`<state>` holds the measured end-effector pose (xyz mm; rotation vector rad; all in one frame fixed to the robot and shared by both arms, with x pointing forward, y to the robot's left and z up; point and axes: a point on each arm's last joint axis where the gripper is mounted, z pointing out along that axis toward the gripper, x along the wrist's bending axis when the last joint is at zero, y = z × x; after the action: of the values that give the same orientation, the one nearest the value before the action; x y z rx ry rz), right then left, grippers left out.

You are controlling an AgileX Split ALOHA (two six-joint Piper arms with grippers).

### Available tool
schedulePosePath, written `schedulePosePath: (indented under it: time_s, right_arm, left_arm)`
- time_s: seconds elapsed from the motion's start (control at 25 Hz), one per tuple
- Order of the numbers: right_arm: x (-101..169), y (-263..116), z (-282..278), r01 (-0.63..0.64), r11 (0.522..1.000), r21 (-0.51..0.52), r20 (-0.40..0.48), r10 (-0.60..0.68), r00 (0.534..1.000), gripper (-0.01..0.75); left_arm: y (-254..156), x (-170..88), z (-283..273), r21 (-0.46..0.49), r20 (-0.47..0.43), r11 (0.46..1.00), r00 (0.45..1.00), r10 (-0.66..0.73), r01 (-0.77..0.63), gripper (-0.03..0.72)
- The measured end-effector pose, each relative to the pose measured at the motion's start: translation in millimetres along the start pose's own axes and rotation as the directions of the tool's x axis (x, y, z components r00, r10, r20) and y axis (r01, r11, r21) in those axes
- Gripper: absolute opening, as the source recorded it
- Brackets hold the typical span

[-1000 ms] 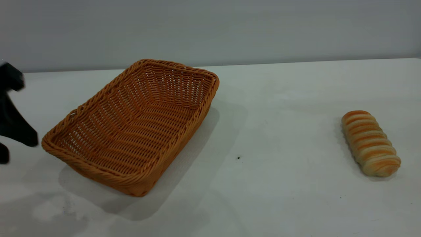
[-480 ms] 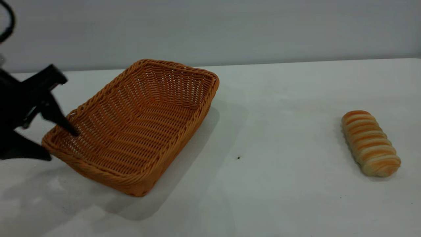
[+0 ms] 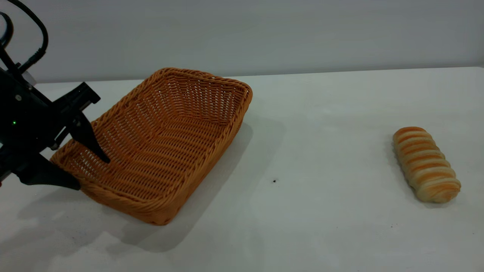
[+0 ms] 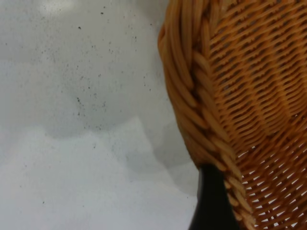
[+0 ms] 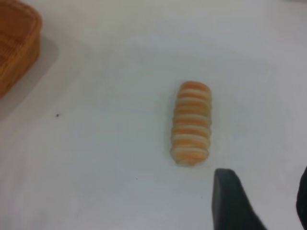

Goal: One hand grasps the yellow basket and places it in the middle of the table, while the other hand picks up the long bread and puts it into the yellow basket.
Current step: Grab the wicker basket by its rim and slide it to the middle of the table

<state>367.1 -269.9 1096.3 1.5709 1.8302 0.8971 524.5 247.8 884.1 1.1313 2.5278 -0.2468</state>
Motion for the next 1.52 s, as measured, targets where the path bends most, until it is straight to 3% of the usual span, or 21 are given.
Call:
schedulePosePath:
  time_s: [0.68, 1.52]
  right_arm:
    - [0, 0, 0, 0.008, 1.0, 0.004, 0.002, -0.008, 1.0, 0.374]
    - [0, -1, 0, 0.008, 1.0, 0.012, 0.004, -0.008, 1.0, 0.374]
  left_arm:
    - [1, 0, 4, 0.007, 0.003, 0.999, 0.999, -0.033, 0.033, 0.536]
    - [10, 6, 16, -0.077, -0.01, 0.991, 0.994, -0.108, 0.107, 0.536]
